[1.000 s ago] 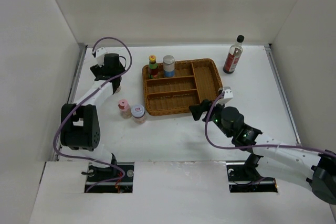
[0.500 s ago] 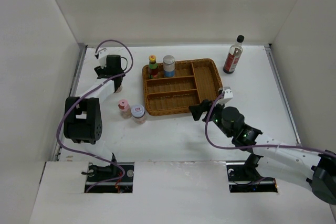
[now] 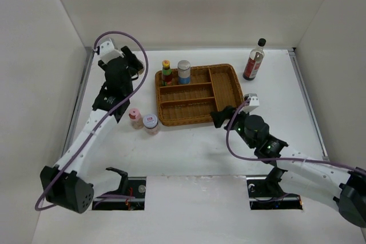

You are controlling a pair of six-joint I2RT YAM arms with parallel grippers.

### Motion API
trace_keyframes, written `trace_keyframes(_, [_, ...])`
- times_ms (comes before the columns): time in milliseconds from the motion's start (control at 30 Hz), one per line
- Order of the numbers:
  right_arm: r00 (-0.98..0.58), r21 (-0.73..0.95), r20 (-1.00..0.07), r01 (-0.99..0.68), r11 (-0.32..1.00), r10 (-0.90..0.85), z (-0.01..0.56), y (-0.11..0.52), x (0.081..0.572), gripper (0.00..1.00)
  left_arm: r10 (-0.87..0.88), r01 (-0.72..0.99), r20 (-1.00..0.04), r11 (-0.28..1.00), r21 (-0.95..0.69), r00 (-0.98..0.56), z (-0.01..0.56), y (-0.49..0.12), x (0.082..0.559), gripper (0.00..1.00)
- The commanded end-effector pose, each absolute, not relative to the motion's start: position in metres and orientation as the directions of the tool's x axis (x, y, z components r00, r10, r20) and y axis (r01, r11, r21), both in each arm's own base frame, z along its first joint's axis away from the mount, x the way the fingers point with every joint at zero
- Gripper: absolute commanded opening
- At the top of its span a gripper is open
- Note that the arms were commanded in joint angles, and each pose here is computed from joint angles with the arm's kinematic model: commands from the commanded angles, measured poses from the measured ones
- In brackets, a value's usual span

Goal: Organize the condiment bottles

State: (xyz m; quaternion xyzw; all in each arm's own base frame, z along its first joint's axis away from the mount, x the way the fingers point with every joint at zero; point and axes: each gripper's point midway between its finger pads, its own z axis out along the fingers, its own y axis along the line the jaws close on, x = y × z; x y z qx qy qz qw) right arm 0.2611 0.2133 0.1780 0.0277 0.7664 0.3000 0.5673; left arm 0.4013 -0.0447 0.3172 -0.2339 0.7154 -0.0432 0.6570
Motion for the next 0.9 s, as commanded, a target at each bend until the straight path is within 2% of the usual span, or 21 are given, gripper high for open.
trace_keyframes(0, [-0.311,0.532,-0.837,-0.267,0.804,0.450,0.191,0.203,0.268,0.83,-0.439,-0.141,-0.894,0.883,-0.448,0.089,0.380,-0.076,0.392,0.38])
trace_keyframes(167, [-0.302,0.548,-0.826,-0.229,0.805,0.476,0.196,0.192,0.272,0.83,-0.455,0.060,-0.886,0.890,-0.451,0.087,0.425,-0.154,0.402,0.39])
trace_keyframes(333, [-0.280,0.586,-0.801,-0.186,0.789,0.529,0.202,0.176,0.272,0.83,-0.440,0.207,-0.898,0.880,-0.428,0.018,0.427,-0.246,0.435,0.39])
trace_keyframes(567, [-0.252,0.586,-0.800,-0.134,0.799,0.544,0.203,0.153,0.270,0.83,-0.367,0.257,-0.926,0.890,-0.376,-0.085,0.372,-0.327,0.484,0.39])
trace_keyframes(867, [-0.246,0.580,-0.801,-0.090,0.810,0.546,0.195,0.136,0.272,0.84,-0.294,0.238,-0.941,0.914,-0.327,-0.166,0.284,-0.354,0.515,0.39])
